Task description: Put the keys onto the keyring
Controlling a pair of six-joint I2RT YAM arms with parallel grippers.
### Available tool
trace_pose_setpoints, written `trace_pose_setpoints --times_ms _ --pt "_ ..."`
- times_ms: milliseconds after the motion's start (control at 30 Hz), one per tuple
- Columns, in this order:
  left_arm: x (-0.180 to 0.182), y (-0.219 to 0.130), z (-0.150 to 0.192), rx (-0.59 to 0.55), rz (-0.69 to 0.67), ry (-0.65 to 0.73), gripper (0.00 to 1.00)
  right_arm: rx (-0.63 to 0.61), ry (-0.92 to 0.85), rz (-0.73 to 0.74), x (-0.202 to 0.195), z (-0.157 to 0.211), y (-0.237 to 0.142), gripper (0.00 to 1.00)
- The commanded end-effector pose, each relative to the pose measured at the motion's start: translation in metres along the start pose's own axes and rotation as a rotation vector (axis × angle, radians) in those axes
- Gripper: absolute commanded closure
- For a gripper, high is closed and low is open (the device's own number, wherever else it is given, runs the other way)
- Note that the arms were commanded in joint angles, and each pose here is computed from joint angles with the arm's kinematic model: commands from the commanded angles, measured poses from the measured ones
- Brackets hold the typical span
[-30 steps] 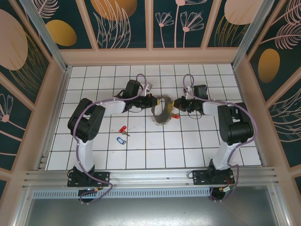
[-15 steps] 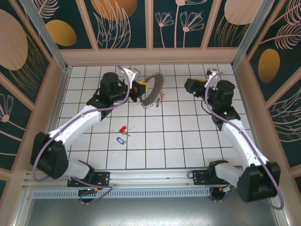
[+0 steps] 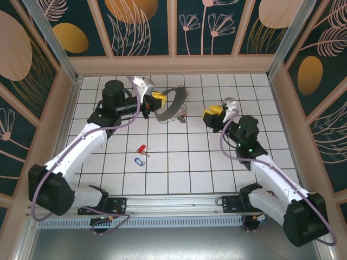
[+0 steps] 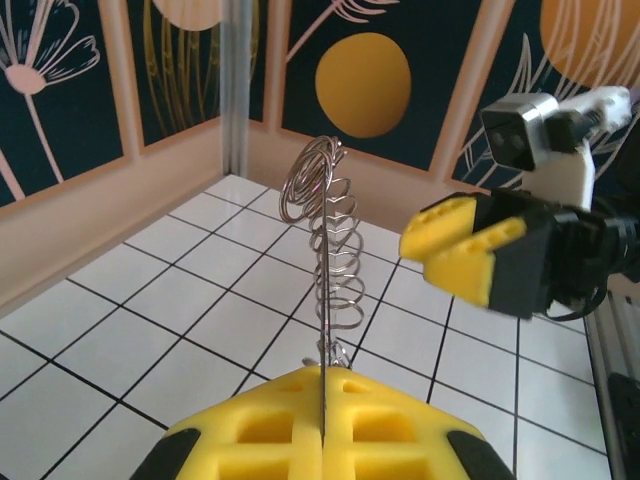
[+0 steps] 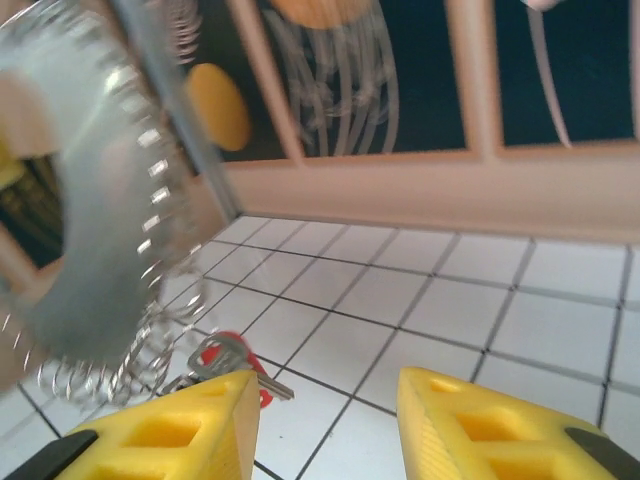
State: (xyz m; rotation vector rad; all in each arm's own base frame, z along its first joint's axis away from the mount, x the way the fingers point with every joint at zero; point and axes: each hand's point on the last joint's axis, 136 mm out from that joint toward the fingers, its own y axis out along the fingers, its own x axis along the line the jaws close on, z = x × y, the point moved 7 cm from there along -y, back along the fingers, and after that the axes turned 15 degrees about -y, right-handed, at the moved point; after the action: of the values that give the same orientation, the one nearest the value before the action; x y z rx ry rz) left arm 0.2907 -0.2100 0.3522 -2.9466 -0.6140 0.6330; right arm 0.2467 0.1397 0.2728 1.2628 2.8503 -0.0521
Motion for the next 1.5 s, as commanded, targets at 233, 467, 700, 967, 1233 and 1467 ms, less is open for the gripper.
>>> trace_pose_setpoints --times_ms 233,467,700,967,1233,1467 --pt "-0.012 -0.047 -0.018 0.000 -0.172 0.135 1.00 -0.027 -0.334 -0.188 0.043 0.022 0.018 0.67" --pt "0.031 -0.076 -0.025 -0.115 -0.502 0.001 1.00 0.134 -0.316 -0.346 0.081 0.062 0.052 0.70" --pt "0.073 -0.113 -0.029 -0.302 -0.838 -0.176 1.00 0.283 -0.273 -0.534 0.143 0.109 0.107 0.70" --pt "0.078 -0.128 -0.026 -0.340 -0.979 -0.188 1.00 0.401 -0.323 -0.769 0.197 0.151 0.164 0.65" --pt "0.071 -0.133 -0.026 -0.364 -0.971 -0.171 1.00 0.498 -0.347 -0.860 0.223 0.172 0.198 0.63" --pt "0.066 -0.129 -0.023 -0.358 -0.907 -0.160 1.00 0.547 -0.395 -0.852 0.235 0.190 0.192 0.64"
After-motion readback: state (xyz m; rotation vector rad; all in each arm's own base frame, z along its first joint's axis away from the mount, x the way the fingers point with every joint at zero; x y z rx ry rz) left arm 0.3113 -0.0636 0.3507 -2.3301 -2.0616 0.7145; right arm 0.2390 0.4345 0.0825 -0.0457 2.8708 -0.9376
